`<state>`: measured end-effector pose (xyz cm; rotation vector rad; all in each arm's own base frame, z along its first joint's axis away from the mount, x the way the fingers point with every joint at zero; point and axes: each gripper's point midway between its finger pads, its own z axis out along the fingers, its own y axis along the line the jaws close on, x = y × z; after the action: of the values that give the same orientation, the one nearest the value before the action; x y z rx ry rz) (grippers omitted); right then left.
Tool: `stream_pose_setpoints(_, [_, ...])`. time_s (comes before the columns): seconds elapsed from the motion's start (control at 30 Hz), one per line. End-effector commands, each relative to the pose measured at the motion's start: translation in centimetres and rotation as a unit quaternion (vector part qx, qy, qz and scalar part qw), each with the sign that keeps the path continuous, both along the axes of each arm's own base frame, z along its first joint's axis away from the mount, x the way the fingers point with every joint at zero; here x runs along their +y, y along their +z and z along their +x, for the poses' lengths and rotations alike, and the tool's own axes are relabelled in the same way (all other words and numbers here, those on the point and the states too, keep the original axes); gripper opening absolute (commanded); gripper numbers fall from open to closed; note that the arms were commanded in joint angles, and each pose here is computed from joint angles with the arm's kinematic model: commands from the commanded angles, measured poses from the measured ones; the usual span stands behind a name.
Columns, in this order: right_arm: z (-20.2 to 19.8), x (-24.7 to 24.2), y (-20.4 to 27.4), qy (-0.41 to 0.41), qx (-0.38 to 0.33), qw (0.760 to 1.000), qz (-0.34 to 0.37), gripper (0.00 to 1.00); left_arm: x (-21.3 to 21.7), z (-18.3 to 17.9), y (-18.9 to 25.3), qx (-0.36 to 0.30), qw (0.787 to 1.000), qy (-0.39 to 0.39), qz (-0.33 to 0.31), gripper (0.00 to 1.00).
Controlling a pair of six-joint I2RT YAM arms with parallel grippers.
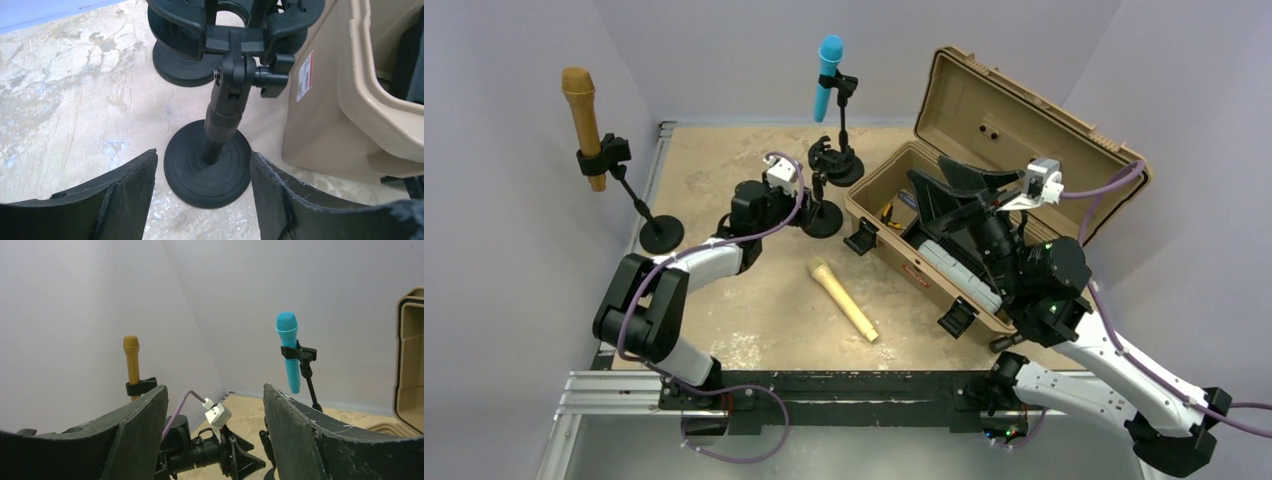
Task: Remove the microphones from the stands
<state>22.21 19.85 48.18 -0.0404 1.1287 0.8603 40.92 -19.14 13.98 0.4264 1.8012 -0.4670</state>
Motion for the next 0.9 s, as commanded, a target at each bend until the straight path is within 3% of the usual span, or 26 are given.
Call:
stream_pose_setpoints(0.0, [-0.5, -0.9, -0.1, -0.003, 0.005, 1.0, 0.01, 0.69, -0.9, 2.9, 3.9, -0.079, 0.997, 0.001, 0.004, 0.62])
stream_pose_setpoints(0.27, [-0.3, -0.9, -1.1, -0.002, 0.027, 1.0, 0.016, 0.69, -2.8, 4.8, 4.0, -0.09, 0.996, -0.008, -0.003, 0.56])
stream_pose_setpoints(0.33, [-0.2, -0.9, -1.2, -0.003, 0.031, 0.999, 0.016, 0.69, -2.9, 5.2, 3.7, -0.092, 0.996, -0.002, 0.002, 0.48])
stream_pose_setpoints(0.47, [0.1, -0.9, -1.6, -0.008, 0.039, 0.999, 0.015, 0.69, -3.3, 5.4, 3.6, -0.093, 0.996, -0.003, 0.0, 0.44])
stream_pose_setpoints(0.7, [0.7, -0.4, -2.3, -0.013, 0.045, 0.999, 0.004, 0.69, -2.2, 5.2, 3.3, -0.102, 0.994, 0.024, 0.012, 0.2])
stream_pose_setpoints(0.87, [1.4, 0.5, -3.0, -0.014, 0.051, 0.999, -0.005, 0.69, 0.3, 5.5, 3.8, -0.121, 0.988, 0.08, 0.05, 0.08])
